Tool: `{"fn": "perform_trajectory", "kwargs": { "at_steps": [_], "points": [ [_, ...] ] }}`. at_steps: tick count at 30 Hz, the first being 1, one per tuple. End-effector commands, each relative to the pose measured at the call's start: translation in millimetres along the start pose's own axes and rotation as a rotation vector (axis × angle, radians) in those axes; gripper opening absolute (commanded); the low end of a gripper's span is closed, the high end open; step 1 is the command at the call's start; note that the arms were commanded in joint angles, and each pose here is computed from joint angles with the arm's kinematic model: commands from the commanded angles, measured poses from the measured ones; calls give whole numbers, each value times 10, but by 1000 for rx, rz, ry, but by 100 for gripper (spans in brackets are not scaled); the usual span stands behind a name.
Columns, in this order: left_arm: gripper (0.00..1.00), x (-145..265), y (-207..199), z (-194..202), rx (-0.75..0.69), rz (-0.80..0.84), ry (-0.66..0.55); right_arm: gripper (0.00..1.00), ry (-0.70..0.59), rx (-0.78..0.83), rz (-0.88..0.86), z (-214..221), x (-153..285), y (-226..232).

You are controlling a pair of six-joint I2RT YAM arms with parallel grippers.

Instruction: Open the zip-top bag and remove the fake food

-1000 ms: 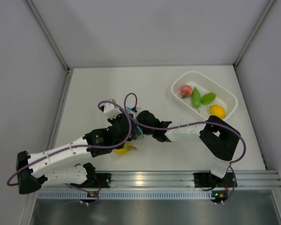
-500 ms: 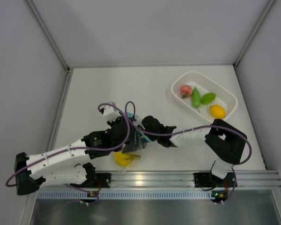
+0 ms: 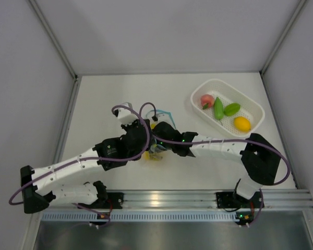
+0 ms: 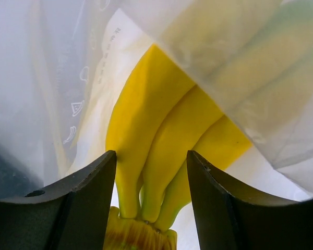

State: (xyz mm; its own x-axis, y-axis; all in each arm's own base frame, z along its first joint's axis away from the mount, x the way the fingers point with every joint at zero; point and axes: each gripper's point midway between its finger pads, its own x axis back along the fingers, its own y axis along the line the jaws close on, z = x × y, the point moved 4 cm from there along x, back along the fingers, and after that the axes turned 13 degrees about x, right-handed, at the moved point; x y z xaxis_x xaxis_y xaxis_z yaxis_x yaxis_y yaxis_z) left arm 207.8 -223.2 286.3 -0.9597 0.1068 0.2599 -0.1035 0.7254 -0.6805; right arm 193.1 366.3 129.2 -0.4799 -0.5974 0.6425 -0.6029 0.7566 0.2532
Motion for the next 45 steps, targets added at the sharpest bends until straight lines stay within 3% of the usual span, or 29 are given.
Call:
{"fn": "perform_trajectory", "kwargs": {
  "at_steps": [1, 4, 6, 10, 20, 29, 33, 36, 39, 42, 45],
  "points": [
    [0, -91, -101, -83, -3, -1, -79, 56, -31, 87, 350, -203, 157, -634],
    [0, -167, -9, 22, -7, -30, -93, 57, -9, 77, 274, -289, 121, -697],
    [0, -228, 66, 157, -8, -49, -83, 68, 29, 101, 185, -249, 87, -659],
    [0, -318, 145, 417, -22, -63, -32, 77, 109, 69, -58, -97, 67, -425],
    [0, -353, 71, 480, -35, -60, -13, 72, 106, 103, -182, -135, 523, -253],
    [0, -368, -65, 403, -64, -49, -33, 71, 293, 231, -75, 346, 504, -460],
    [0, -384, -131, 421, -75, -41, -21, 66, 340, 271, -68, 510, 457, -440],
    [0, -405, -156, 435, -110, -44, -19, 70, 333, 287, -102, 515, 460, -360],
    [0, -400, -164, 435, -97, -40, -16, 62, 264, 260, -107, 437, 467, -309],
    [0, -356, -202, 390, -75, -19, -4, 60, 233, 258, 103, 404, 412, -579],
    [0, -318, -228, 365, -85, 0, 16, 65, 222, 228, 180, 392, 350, -713]
  ]
}}
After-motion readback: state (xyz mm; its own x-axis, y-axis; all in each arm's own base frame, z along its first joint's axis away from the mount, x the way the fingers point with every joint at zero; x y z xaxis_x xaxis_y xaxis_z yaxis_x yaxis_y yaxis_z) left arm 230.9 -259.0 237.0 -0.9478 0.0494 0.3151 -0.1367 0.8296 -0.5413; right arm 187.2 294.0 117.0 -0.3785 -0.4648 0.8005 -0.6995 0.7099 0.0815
